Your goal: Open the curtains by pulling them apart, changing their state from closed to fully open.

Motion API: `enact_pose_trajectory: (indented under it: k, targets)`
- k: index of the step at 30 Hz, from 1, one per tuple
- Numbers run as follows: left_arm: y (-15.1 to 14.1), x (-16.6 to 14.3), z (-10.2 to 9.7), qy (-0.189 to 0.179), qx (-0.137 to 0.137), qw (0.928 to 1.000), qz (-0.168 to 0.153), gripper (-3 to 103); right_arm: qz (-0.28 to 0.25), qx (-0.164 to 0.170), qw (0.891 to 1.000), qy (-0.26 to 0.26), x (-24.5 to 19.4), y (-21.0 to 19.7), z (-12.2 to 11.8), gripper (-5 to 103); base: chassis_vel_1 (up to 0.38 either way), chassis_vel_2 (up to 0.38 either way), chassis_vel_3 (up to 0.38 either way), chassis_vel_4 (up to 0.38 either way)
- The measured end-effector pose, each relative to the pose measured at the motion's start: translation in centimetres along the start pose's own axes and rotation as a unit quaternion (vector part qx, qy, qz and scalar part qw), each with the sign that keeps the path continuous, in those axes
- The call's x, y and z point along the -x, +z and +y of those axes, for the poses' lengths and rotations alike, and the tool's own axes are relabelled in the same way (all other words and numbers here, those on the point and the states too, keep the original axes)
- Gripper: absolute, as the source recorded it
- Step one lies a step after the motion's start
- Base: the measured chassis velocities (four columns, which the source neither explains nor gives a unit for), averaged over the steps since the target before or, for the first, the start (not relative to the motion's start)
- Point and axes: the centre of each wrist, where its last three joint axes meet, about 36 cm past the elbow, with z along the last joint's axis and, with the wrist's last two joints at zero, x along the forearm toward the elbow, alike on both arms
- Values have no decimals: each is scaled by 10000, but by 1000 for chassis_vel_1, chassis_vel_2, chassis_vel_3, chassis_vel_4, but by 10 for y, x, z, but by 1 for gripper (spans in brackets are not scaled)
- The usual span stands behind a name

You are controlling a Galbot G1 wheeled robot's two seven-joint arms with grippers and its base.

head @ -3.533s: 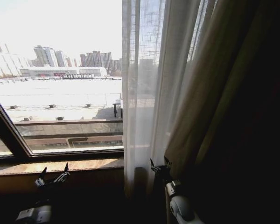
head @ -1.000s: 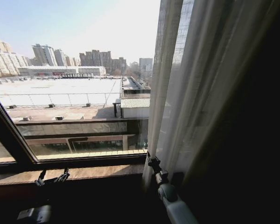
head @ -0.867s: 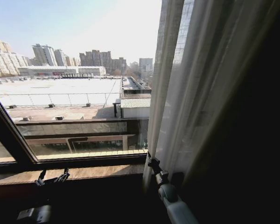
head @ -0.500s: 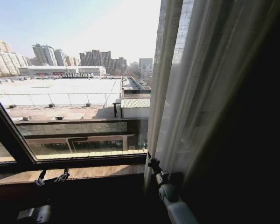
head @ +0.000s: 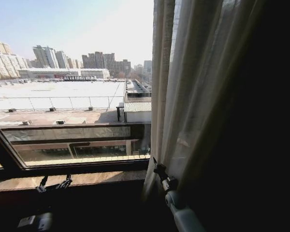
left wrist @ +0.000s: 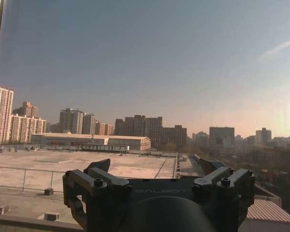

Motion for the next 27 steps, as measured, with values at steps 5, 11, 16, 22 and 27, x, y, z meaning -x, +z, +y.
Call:
enact_pose_trajectory:
  k: [5, 11, 16, 22, 27]
  targets:
    - [0, 0, 0, 0, 0, 10000, 0, 100, 5, -10, 10000, -24, 0, 1, -2, 0, -309, -318, 313, 323]
    - [0, 0, 0, 1, 0, 10000, 0, 100, -19, -9, 10000, -27, 1, 1, -1, 0, -352, -355, 349, 353]
    - [0, 0, 0, 3, -2, 10000, 1, 100, -122, -57, 9999, 17, 3, 2, 3, 0, -340, -323, 325, 318]
    - [0, 0, 0, 7, -2, 10000, 0, 100, -64, -375, 9993, 49, 2, 0, -4, 0, -129, -137, 137, 122]
    - [0, 0, 0, 2, 0, 10000, 0, 100, 164, -689, 9954, 649, 0, -4, -27, 0, 12, 6, -10, -8]
